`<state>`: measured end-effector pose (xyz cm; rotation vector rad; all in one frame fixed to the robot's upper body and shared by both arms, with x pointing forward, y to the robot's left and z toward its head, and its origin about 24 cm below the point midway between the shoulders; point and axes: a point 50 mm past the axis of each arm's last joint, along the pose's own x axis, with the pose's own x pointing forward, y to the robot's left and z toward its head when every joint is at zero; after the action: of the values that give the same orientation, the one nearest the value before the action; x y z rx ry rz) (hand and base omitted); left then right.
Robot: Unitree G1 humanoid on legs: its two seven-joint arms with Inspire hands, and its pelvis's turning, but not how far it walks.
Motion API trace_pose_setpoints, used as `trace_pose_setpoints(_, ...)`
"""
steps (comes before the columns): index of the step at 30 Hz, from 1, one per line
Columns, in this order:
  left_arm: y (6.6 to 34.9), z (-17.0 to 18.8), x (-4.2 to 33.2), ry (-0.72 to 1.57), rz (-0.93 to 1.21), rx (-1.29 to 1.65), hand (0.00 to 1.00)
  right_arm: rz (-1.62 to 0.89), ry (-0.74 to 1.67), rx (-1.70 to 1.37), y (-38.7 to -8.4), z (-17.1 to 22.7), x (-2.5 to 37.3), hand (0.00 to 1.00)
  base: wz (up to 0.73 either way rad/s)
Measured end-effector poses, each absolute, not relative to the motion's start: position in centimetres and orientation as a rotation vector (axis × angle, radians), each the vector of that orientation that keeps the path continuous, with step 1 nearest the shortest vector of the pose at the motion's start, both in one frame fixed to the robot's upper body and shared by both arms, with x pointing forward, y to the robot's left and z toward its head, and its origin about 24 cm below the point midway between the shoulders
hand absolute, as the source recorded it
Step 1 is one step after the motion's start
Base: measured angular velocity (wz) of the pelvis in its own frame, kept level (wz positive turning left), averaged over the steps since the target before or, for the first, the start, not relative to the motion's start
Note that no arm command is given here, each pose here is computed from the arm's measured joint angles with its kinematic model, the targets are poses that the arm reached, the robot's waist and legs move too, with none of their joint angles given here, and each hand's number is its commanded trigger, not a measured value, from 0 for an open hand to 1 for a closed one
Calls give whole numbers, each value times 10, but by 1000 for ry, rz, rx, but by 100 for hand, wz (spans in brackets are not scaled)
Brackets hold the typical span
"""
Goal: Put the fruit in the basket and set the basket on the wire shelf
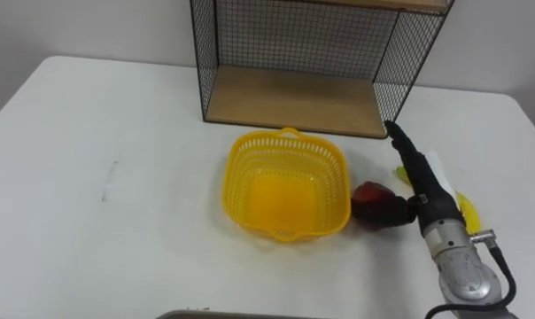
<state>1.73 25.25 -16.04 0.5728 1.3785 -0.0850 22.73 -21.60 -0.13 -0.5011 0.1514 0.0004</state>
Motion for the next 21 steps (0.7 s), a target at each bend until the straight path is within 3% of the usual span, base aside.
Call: trace_pose_setpoints(21,253,-160,16,1383,-85,572,0,34,270,-508,-219,-25,212,0,1)
